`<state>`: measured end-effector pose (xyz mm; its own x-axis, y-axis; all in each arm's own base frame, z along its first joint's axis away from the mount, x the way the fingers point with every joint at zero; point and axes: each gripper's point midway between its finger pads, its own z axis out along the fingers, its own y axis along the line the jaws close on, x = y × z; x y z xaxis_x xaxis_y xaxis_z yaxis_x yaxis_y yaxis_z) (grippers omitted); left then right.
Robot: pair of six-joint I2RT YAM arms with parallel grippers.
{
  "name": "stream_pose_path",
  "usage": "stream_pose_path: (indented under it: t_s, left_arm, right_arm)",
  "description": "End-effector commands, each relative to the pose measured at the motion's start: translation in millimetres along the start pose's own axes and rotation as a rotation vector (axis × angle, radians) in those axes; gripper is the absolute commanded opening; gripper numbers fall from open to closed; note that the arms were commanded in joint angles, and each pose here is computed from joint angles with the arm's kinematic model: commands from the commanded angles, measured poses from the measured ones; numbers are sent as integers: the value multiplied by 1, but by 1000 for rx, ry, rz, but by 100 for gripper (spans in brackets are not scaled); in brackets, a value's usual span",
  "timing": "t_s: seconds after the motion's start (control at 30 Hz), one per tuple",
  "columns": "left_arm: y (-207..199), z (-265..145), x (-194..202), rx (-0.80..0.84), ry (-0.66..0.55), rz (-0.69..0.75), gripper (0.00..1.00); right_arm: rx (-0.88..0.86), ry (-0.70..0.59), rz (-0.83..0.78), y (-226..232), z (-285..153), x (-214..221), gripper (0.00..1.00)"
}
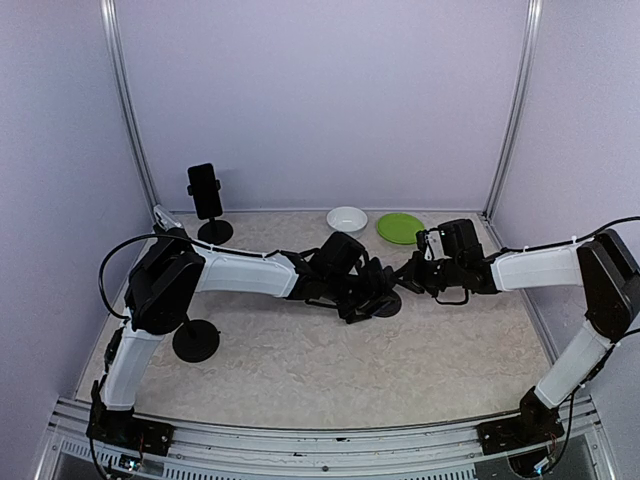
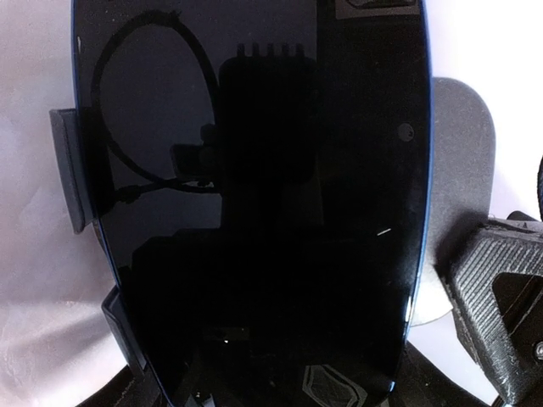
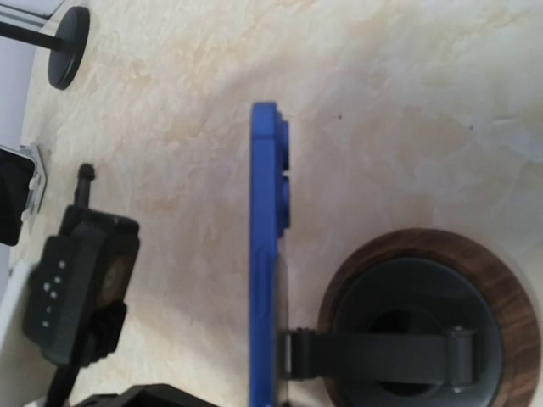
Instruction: Remove the phone from the phone stand
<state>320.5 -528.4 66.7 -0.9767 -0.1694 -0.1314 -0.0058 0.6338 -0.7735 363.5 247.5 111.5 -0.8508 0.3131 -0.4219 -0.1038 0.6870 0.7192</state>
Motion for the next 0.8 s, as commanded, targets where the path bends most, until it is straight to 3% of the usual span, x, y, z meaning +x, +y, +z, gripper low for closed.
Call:
stream_pose_path:
  t_s: [0.0, 0.4, 0.77]
  left_arm:
    - [-27, -11, -13, 55, -43, 55, 57]
    - [-85, -43, -10, 168, -109, 209, 51]
    - [-101, -72, -30, 159, -203, 265, 44]
  right_arm:
    - [-10, -41, -33, 9, -5, -15, 0]
    - [113, -23, -91, -7, 3, -24, 0]
    - [156, 31, -198, -16, -5, -28, 0]
